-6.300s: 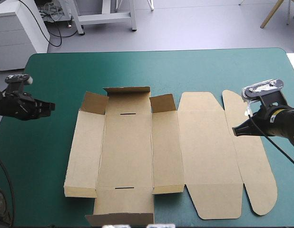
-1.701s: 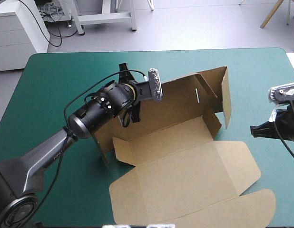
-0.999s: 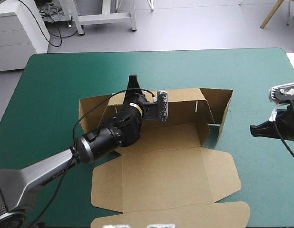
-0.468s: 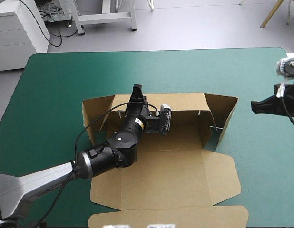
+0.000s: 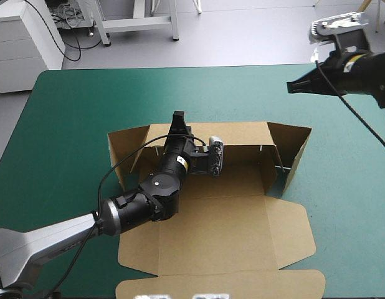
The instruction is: Fold the box
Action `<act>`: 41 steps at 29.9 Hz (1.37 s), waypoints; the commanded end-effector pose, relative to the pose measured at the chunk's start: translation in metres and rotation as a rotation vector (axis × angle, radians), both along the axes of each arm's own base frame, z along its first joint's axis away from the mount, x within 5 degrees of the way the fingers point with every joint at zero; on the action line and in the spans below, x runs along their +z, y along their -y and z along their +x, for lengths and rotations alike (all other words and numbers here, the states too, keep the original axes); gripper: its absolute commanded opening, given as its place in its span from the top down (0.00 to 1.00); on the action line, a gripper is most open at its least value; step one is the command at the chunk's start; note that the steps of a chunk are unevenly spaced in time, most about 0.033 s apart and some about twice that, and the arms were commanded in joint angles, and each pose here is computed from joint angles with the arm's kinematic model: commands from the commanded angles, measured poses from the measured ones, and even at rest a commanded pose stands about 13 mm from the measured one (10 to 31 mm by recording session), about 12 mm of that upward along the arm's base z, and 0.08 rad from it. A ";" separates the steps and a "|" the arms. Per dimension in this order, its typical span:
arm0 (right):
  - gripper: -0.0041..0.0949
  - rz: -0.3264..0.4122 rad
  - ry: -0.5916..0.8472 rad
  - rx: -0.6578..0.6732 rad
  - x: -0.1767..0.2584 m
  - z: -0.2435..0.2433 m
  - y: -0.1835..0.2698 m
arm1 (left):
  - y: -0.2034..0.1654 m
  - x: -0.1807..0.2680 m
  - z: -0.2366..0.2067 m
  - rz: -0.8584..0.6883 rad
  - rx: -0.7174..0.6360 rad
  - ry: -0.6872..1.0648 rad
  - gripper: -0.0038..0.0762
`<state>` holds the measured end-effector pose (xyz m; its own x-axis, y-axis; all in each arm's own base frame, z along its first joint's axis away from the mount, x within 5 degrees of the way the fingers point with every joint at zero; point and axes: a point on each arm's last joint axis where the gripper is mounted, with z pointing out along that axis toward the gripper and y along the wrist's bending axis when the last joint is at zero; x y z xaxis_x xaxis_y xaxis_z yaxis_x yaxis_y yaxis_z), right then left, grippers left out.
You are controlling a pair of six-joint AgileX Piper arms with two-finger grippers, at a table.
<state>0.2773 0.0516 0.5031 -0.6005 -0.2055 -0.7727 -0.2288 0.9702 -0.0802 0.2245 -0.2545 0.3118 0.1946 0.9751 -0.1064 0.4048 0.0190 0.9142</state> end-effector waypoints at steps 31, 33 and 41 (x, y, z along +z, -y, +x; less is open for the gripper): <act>0.01 0.181 -0.268 -0.016 -0.114 0.130 0.031 | -0.003 0.020 -0.005 -0.085 0.002 0.038 0.96; 0.02 0.173 -0.282 -0.016 -0.115 0.129 0.031 | -0.003 0.020 -0.005 -0.085 0.002 0.038 0.96; 0.02 0.184 -0.305 -0.021 -0.115 0.127 0.031 | -0.003 0.020 -0.005 -0.084 0.007 0.037 0.96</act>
<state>0.4164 0.0224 0.3559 -0.8665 -0.0835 -0.4921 -0.1888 0.9675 0.1683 0.2243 -0.2547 0.3117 0.1782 0.9734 -0.1441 0.4138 0.0588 0.9085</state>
